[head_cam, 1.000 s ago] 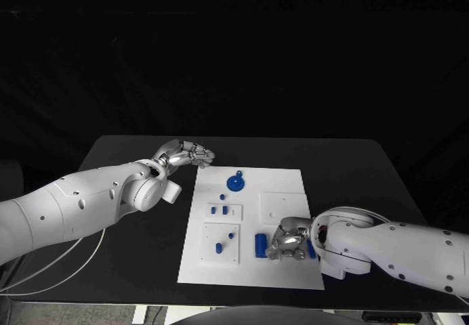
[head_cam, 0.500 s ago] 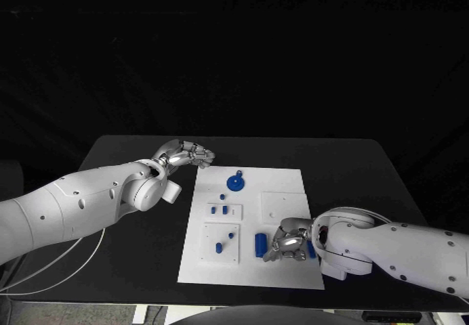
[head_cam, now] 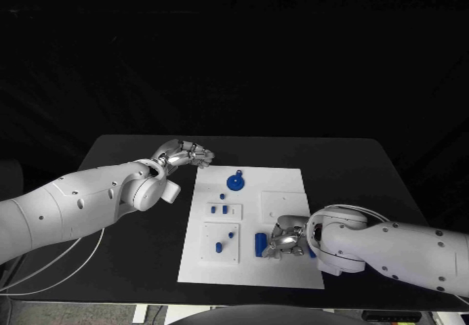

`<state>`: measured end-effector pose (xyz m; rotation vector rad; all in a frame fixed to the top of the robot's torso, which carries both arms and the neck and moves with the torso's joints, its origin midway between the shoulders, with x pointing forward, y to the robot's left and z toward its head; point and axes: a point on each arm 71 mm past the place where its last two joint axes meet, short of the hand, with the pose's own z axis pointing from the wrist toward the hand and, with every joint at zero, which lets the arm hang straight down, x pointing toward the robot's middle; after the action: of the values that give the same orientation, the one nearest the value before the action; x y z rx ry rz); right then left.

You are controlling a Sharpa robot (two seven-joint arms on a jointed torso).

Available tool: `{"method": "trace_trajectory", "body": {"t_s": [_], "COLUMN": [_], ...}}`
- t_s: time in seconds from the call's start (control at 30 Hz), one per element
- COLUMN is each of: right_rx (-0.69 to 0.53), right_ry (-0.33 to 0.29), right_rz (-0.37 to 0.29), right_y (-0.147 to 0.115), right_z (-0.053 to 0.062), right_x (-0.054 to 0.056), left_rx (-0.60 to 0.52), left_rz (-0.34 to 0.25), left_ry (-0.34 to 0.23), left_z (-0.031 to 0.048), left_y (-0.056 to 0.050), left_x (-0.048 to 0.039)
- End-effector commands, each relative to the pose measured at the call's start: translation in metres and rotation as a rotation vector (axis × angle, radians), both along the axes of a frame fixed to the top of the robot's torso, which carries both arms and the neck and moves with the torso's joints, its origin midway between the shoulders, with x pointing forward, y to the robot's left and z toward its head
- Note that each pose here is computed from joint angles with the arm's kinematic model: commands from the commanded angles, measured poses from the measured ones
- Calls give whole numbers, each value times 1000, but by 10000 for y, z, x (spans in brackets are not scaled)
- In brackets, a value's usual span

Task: Assemble the parts on the task board

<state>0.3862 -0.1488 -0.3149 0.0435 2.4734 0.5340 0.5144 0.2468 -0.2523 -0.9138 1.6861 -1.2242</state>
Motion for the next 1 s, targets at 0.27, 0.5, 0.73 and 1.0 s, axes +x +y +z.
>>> {"method": "trace_trajectory", "body": {"t_s": [0.27, 0.5, 0.73, 1.0], "right_rx": [-28, -30, -30, 78], "right_ry": [-14, -7, -12, 32], "right_rz": [-8, -2, -6, -36], "right_y": [-7, -6, -27, -89], "right_z": [-8, -12, -10, 12], "right_x": [14, 9, 13, -19], "left_rx": [-13, -13, -13, -12], "left_rz": [-14, -14, -15, -15], "left_ry": [3, 3, 4, 4], "left_z": [5, 5, 4, 3], "left_y": [-23, -21, -21, -20], "left_x": [-4, -5, -5, -4]}}
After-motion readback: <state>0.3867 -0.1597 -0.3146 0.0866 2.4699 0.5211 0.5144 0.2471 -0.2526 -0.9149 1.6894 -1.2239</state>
